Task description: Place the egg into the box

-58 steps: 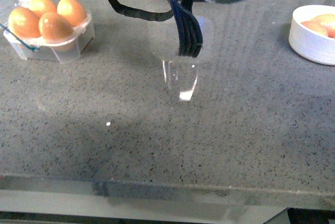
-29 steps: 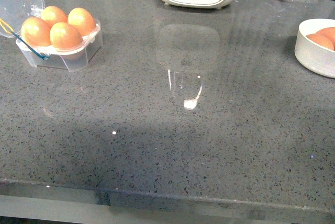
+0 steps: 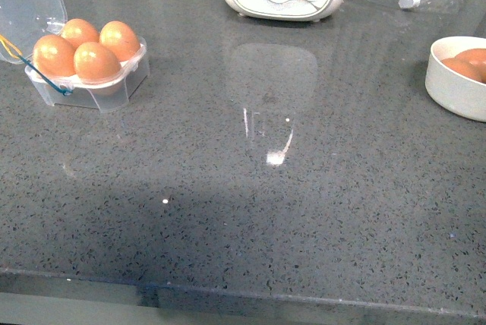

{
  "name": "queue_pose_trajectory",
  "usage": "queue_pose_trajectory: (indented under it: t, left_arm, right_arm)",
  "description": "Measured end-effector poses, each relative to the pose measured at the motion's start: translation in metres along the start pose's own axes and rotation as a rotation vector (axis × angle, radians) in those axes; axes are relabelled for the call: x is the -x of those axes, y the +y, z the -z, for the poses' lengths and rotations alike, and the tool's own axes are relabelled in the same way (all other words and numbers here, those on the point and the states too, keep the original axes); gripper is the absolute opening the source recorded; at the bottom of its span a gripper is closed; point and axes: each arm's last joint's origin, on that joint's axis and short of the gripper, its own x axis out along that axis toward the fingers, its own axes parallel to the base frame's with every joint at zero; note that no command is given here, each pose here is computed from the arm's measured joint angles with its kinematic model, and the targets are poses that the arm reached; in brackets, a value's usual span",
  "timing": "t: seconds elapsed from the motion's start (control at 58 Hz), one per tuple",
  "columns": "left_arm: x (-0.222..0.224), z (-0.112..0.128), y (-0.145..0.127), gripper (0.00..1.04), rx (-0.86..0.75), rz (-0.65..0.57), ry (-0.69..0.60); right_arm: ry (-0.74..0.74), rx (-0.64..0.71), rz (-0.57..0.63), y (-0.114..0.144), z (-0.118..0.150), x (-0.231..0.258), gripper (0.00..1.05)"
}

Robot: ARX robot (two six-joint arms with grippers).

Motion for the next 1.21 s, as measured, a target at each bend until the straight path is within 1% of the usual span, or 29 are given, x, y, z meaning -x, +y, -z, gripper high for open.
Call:
queue_pose_trajectory:
  t: [0.052,0.086,0.172,0.224,0.276,0.31,0.483,0.517,0.621,0.69,0.811,1.207]
  left_arm:
    - [0.0,0.0,0.0,0.98,0.0,0.0,0.0]
    - [0.0,0.0,0.0,0.98,0.0,0.002,0.0]
    - [0.0,0.0,0.0,0.98,0.0,0.002,0.0]
    - [0.0,0.0,0.0,0.98,0.0,0.0,0.0]
    - [0.0,0.0,0.0,0.98,0.0,0.0,0.0]
    - [0.0,0.0,0.0,0.98,0.0,0.0,0.0]
    - [0.0,0.0,0.0,0.98,0.0,0.001,0.0]
    - [0.0,0.0,0.0,0.98,0.0,0.001,0.0]
    - [0.0,0.0,0.0,0.98,0.0,0.0,0.0]
    - [0.0,0.0,0.0,0.98,0.0,0.001,0.0]
    - [0.0,0.0,0.0,0.98,0.0,0.001,0.0]
    - [0.0,0.0,0.0,0.98,0.0,0.001,0.0]
  right_arm:
    - [-0.038,0.013,-0.052,0.001,0.004,0.008,0.77]
    - [-0.049,0.022,-0.075,0.003,0.011,0.015,0.7]
    - [-0.036,0.028,-0.097,0.008,0.025,0.025,0.57]
    - [-0.02,0.031,-0.099,0.011,0.036,0.033,0.47]
    - [-0.017,0.034,-0.1,0.013,0.041,0.038,0.4]
    - [-0.018,0.035,-0.101,0.014,0.045,0.042,0.33]
    - [-0.026,0.037,-0.091,0.018,0.057,0.058,0.06]
    - [-0.027,0.041,-0.092,0.018,0.059,0.061,0.03]
    - [-0.027,0.04,-0.102,0.021,0.065,0.069,0.03]
    - [-0.025,0.04,-0.077,0.025,0.069,0.073,0.03]
    - [-0.026,0.041,-0.102,0.03,0.074,0.081,0.03]
    - [-0.026,0.04,-0.1,0.028,0.086,0.1,0.03]
